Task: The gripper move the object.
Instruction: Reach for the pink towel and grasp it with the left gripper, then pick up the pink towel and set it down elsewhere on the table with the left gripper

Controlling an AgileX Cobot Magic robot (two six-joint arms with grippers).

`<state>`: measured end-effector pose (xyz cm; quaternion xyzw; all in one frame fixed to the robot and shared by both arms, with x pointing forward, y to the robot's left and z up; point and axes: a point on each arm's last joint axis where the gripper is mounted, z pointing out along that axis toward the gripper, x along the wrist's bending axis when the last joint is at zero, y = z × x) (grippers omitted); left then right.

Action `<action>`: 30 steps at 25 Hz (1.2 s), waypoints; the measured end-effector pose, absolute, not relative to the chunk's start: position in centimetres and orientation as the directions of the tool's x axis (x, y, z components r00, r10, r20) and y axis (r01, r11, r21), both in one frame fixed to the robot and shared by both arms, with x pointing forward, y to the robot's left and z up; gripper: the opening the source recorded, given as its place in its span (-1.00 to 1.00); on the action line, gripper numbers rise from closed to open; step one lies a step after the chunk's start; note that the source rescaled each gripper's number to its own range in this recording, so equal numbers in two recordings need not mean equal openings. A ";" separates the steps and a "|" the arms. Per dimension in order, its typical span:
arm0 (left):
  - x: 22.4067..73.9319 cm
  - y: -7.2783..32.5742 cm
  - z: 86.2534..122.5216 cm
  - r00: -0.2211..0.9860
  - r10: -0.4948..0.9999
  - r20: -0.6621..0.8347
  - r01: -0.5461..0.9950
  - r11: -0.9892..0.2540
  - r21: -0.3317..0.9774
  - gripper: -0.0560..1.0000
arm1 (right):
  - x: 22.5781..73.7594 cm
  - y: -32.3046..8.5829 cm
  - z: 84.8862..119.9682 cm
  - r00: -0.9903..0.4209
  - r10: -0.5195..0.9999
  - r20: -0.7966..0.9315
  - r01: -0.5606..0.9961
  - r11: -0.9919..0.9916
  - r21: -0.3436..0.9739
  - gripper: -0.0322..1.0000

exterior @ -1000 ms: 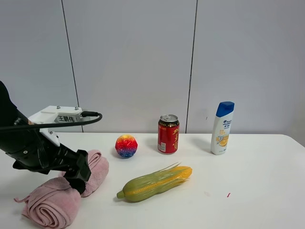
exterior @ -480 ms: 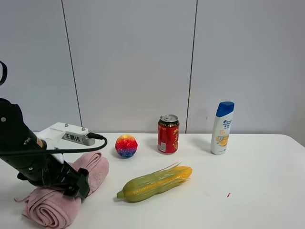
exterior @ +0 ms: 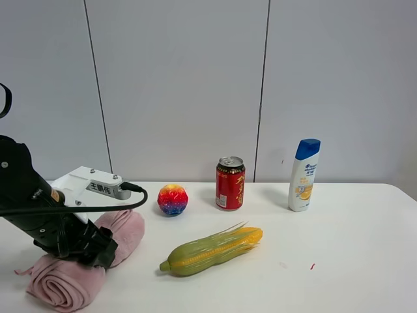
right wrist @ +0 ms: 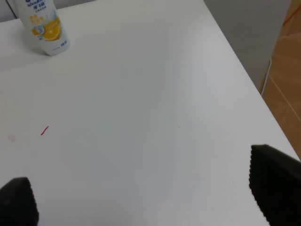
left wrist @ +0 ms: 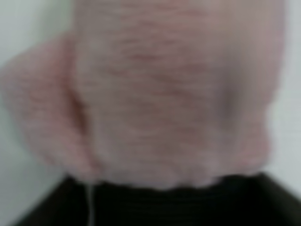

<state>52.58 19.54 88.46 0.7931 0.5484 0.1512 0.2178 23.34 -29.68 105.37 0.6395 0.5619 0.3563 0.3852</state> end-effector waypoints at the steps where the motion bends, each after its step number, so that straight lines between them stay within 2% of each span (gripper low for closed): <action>1: 52.6 19.5 88.5 0.354 0.935 0.002 0.804 -0.305 0.511 -0.86 | 23.3 -29.7 105.4 0.115 0.993 0.023 0.444 -0.072 0.893 1.00; 8: 52.6 19.5 88.5 0.365 0.931 0.009 0.798 -0.319 0.511 -0.89 | 23.3 -29.7 105.4 0.115 0.993 0.023 0.444 -0.072 0.893 1.00; 12: 52.1 19.6 89.7 0.374 0.927 0.007 0.799 -0.326 0.505 -0.89 | 23.3 -29.7 105.4 0.115 0.993 0.023 0.444 -0.072 0.893 1.00; 22: 47.7 17.5 99.7 0.493 0.870 0.005 0.645 -0.370 0.669 -0.89 | 23.3 -29.7 105.4 0.115 0.993 0.023 0.444 -0.072 0.893 1.00; 30: 43.6 13.2 106.6 0.674 0.739 0.008 0.434 -0.405 0.805 -0.89 | 23.3 -29.7 105.4 0.115 0.993 0.023 0.444 -0.072 0.893 1.00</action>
